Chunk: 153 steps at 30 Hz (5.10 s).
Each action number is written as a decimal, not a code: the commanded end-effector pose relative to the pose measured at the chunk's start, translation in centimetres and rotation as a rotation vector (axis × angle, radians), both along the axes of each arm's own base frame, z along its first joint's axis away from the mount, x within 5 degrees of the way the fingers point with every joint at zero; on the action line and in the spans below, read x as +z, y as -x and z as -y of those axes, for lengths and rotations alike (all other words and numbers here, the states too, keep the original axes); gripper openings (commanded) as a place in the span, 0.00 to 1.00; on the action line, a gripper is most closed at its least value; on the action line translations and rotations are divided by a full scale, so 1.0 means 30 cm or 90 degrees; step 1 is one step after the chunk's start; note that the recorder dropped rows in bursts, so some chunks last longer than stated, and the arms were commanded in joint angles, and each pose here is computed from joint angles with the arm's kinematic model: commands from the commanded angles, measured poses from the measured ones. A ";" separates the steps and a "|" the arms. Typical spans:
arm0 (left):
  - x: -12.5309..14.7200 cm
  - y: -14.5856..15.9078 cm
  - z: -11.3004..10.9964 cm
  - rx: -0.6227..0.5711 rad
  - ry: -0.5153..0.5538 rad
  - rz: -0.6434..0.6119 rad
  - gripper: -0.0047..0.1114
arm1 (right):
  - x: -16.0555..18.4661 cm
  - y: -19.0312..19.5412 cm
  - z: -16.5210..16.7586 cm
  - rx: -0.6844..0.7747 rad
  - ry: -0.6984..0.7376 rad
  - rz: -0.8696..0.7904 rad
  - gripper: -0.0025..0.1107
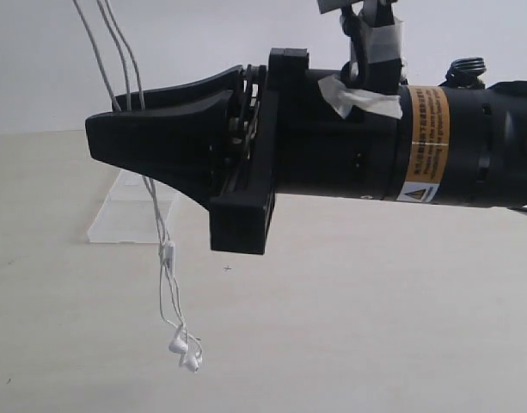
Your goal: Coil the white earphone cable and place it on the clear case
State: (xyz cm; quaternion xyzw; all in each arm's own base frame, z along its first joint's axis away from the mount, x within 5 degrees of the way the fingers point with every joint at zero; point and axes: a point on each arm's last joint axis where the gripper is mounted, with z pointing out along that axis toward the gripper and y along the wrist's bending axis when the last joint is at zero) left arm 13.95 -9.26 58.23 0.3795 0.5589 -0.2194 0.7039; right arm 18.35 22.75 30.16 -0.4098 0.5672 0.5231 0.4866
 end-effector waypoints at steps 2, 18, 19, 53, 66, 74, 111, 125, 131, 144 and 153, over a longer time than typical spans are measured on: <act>0.005 -0.019 0.010 -0.013 0.027 -0.011 0.04 | -0.018 -0.017 -0.016 0.001 -0.007 -0.011 0.31; -0.025 -0.007 -0.013 0.044 -0.078 -0.004 0.04 | -0.037 -0.033 -0.019 -0.021 0.014 -0.013 0.02; -0.028 0.005 -0.021 0.056 -0.093 -0.006 0.04 | -0.034 -0.036 -0.015 -0.035 0.018 -0.014 0.02; -0.311 0.001 -0.097 0.159 -0.353 -0.262 0.04 | 0.162 0.042 0.129 -0.196 0.018 0.003 0.02; -0.306 0.016 -0.113 0.195 -0.329 -0.284 0.64 | 0.157 0.034 0.131 -0.212 0.047 0.020 0.02; -0.295 0.041 -0.107 0.175 -0.308 -0.277 0.64 | 0.221 0.025 0.125 -0.199 0.157 0.043 0.02; -0.292 0.033 -0.061 0.091 -0.254 -0.302 0.64 | 0.119 -0.023 0.015 -0.058 0.199 -0.073 0.02; -0.409 -0.056 -0.032 0.079 -0.253 -0.320 0.57 | 0.277 0.010 0.044 -0.075 0.126 -0.034 0.02; -0.451 -0.090 -0.012 0.071 -0.190 -0.320 0.57 | 0.290 0.013 0.046 -0.075 0.120 -0.033 0.02; -0.574 -0.125 0.000 0.066 -0.190 -0.347 0.84 | 0.297 -0.001 0.049 -0.104 0.116 -0.027 0.02; -0.629 -0.152 0.008 0.081 -0.122 -0.356 0.84 | 0.310 -0.012 0.052 -0.129 0.103 -0.029 0.02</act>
